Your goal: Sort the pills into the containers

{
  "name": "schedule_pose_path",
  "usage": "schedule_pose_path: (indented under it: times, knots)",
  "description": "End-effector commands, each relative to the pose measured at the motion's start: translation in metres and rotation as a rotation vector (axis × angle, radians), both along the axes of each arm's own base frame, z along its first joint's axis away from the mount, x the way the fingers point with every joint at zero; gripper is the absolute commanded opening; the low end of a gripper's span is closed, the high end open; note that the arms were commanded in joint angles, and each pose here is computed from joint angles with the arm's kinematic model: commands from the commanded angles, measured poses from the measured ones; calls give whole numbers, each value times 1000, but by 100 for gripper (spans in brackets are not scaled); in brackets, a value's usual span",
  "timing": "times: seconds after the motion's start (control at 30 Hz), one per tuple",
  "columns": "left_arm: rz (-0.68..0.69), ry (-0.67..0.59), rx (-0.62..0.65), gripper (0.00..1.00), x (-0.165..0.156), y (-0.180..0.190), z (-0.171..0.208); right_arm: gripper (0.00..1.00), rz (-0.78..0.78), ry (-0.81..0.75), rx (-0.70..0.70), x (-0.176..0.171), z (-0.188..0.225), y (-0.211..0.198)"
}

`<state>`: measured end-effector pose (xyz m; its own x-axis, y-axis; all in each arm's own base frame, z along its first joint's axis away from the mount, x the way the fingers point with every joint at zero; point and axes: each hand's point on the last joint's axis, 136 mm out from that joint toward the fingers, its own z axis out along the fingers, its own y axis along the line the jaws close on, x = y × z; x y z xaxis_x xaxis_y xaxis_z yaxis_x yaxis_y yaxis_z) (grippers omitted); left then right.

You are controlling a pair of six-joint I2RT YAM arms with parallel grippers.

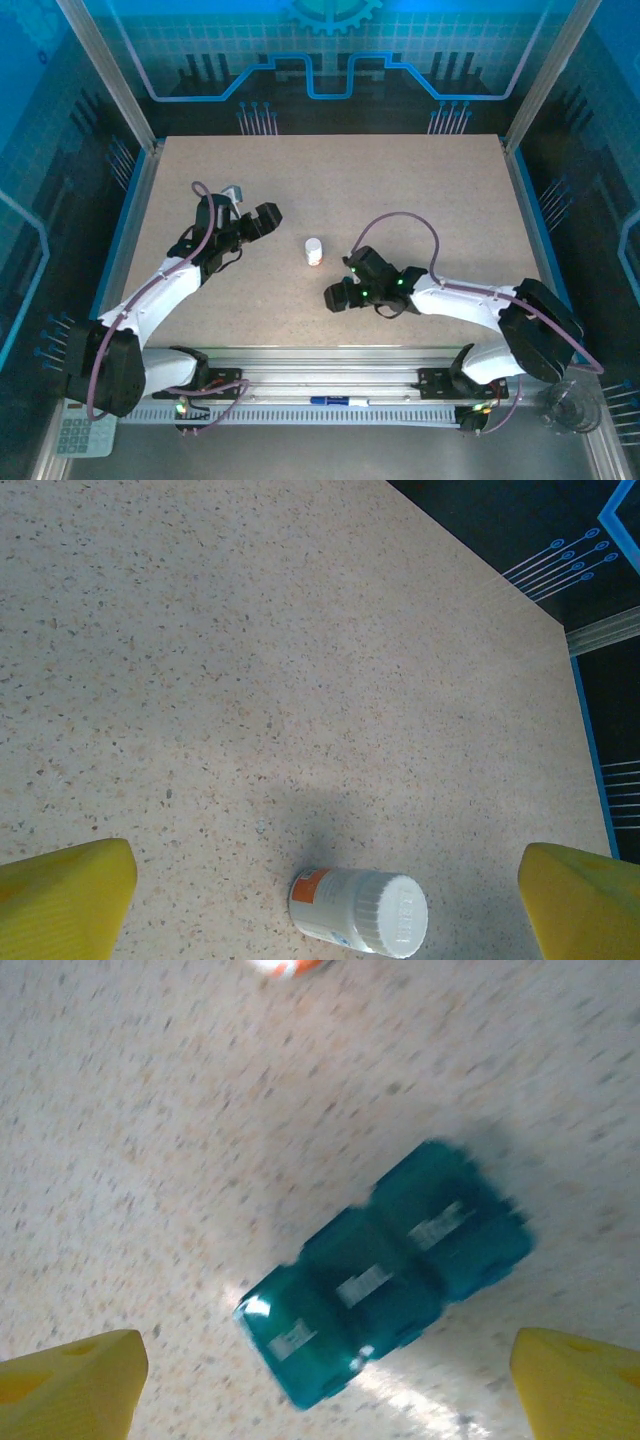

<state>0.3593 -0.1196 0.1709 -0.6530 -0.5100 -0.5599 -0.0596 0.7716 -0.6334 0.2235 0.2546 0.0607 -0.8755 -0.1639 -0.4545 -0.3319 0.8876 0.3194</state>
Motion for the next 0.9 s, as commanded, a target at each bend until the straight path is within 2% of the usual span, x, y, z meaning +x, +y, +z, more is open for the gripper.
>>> schedule_pose_path:
  times: [0.0,0.13,0.37,0.63,0.87]
  knots:
    - [-27,-2,-17,99,-5,-6,1,96,-53,-55,-96,26,12,-21]
    - [-29,-2,-21,99,-5,-7,1,97,-97,-58,-185,51,6,-32]
    - [-32,0,-9,99,-6,-7,1,98,-86,-26,-258,81,-13,-21]
    - [-37,-5,-11,99,-4,-8,4,98,-89,3,-348,81,-35,-35]
    - [-38,-4,-21,99,-2,-10,4,98,-145,14,-349,72,-36,-66]
